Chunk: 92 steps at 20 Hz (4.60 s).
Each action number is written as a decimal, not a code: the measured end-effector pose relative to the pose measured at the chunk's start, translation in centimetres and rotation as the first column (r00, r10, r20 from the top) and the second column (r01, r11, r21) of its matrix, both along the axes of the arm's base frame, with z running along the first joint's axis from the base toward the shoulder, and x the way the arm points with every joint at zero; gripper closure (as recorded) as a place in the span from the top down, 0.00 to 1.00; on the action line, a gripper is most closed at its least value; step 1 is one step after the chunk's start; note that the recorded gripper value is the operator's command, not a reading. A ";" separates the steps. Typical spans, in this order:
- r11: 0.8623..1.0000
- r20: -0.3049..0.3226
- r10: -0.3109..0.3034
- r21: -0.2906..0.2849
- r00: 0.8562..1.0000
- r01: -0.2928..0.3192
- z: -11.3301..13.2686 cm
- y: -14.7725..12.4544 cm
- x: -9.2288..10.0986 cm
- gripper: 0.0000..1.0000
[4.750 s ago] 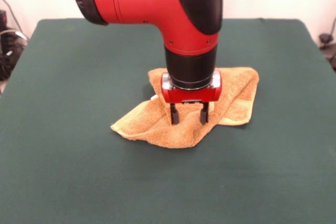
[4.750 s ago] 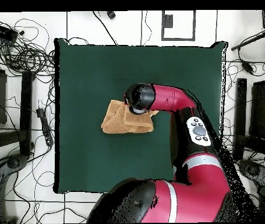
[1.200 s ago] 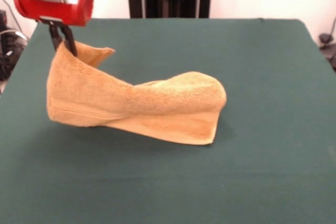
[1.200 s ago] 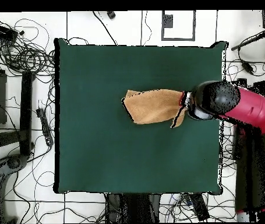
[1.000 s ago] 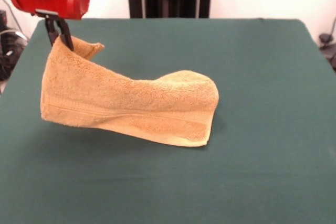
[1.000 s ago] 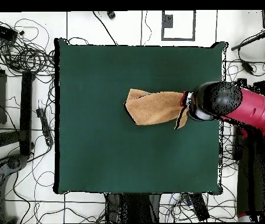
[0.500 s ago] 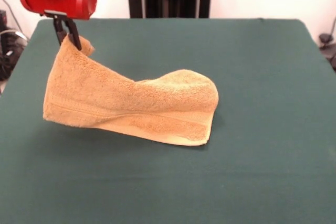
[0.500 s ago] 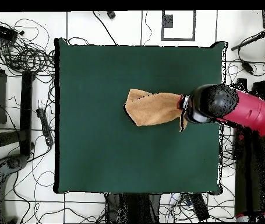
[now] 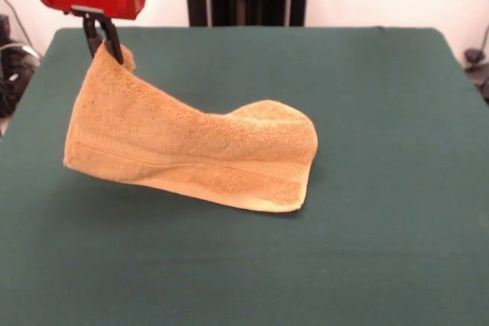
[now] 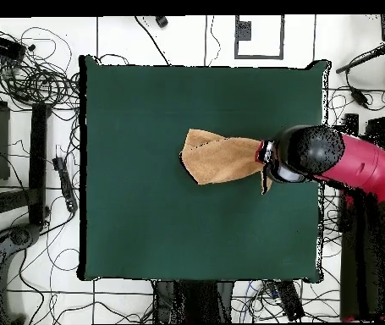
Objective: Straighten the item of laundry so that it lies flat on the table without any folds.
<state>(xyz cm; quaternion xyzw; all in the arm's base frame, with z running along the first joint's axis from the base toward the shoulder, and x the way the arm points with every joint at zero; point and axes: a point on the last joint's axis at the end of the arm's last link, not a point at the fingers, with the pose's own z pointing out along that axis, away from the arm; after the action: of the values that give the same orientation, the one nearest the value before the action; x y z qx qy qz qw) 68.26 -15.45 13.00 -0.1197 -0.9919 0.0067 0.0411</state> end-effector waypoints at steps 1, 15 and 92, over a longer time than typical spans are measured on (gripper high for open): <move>1.000 0.001 0.002 -0.002 1.000 -0.002 0.3 0.1 -0.1 0.00; 0.999 -0.005 0.029 -0.019 1.000 -0.029 2.2 1.3 -1.5 0.00; 0.998 0.058 0.045 -0.034 0.997 -0.044 -0.3 1.7 -4.2 0.00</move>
<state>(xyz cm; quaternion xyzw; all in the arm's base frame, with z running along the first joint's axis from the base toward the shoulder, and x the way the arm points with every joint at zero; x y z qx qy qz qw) 64.02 -13.76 12.73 -0.0984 -0.9949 0.0203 0.0097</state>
